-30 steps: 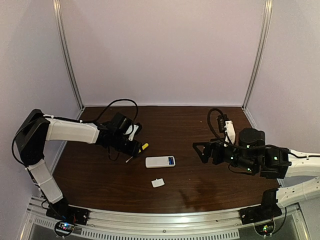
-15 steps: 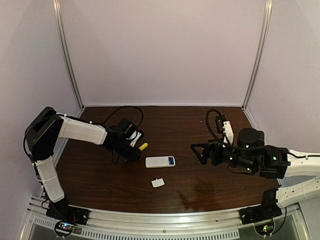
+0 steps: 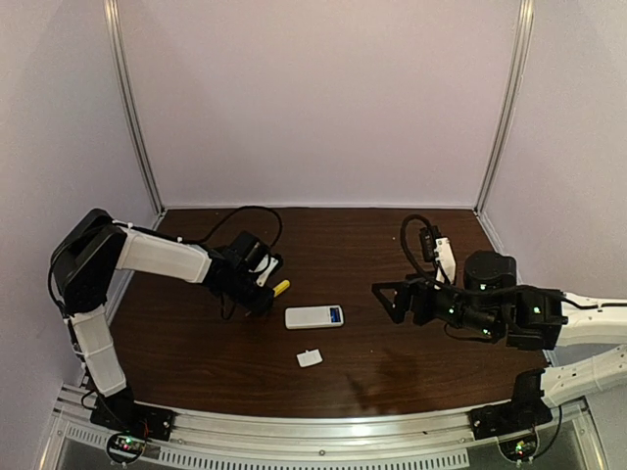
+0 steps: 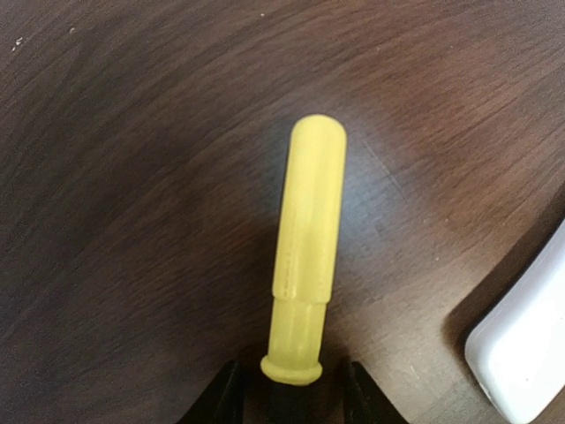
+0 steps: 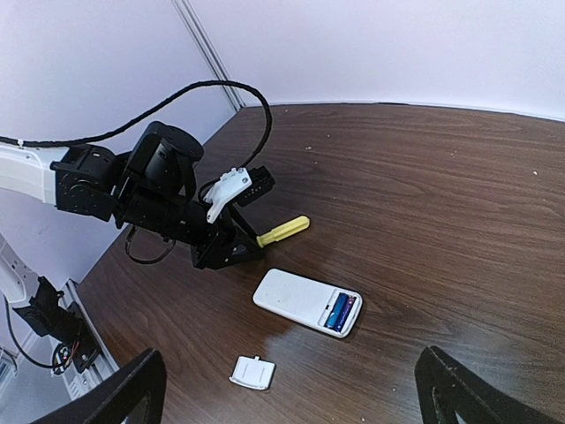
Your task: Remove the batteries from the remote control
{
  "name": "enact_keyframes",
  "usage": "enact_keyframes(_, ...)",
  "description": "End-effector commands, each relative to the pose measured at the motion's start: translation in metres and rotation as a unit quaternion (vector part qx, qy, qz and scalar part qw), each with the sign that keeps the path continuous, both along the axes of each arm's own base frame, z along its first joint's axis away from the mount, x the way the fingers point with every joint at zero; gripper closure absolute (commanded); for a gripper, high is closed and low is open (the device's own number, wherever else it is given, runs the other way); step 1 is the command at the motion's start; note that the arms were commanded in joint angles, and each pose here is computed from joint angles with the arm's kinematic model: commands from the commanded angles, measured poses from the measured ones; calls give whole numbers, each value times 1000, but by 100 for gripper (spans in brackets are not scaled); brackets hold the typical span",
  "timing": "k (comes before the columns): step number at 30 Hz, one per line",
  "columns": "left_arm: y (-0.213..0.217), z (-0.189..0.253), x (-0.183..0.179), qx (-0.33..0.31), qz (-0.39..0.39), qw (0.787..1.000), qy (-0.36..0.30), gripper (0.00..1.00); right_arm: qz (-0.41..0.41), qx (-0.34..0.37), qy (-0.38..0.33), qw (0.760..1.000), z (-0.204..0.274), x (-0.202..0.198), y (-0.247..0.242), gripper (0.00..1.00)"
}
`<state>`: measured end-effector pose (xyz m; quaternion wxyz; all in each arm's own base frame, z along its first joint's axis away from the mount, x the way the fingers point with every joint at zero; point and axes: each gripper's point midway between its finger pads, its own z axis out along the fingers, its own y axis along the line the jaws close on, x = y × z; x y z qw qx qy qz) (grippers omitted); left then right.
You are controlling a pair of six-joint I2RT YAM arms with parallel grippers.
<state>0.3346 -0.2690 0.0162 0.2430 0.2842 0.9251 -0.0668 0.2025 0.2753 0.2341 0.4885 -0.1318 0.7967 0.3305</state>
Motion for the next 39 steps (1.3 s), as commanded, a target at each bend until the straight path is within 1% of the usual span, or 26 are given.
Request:
enact_keyframes(1, -2, 0, 9, 7, -3, 1000, -20, 60, 9, -7, -1, 1000, -5, -2, 3, 0)
enact_keyframes(3, -1, 1, 11, 11, -1, 1000, -24, 61, 10, -7, -1, 1000, -5, -2, 4, 0)
enact_keyframes(9, -4, 1, 14, 7, -3, 1000, -30, 67, 13, -9, 0, 1000, -7, -2, 6, 0)
enact_keyframes(13, -6, 2, 15, 3, -8, 999, -32, 75, 14, -9, 0, 1000, -6, -2, 7, 0)
enact_keyframes(17, -9, 3, 15, 0, -13, 999, -36, 87, 15, -10, 0, 1000, -7, -2, 7, 0)
enact_keyframes(19, -12, 6, 15, 5, -16, 999, -44, 94, 15, -9, 0, 1000, -6, -2, 7, 0)
enact_keyframes(22, -16, 12, 14, 16, -22, 997, -67, 100, 14, -10, -1, 1000, -6, -2, 6, 0)
enact_keyframes(31, -35, 50, 8, 62, -26, 980, -186, 100, 17, -18, 0, 1000, -11, -1, 10, 0)
enact_keyframes(36, -46, 62, -4, 58, -35, 971, -228, 100, 11, -34, -2, 999, -17, 3, 12, 0)
enact_keyframes(39, -50, 77, -7, 36, -29, 965, -259, 100, 8, -43, -1, 999, -20, 5, 12, 0)
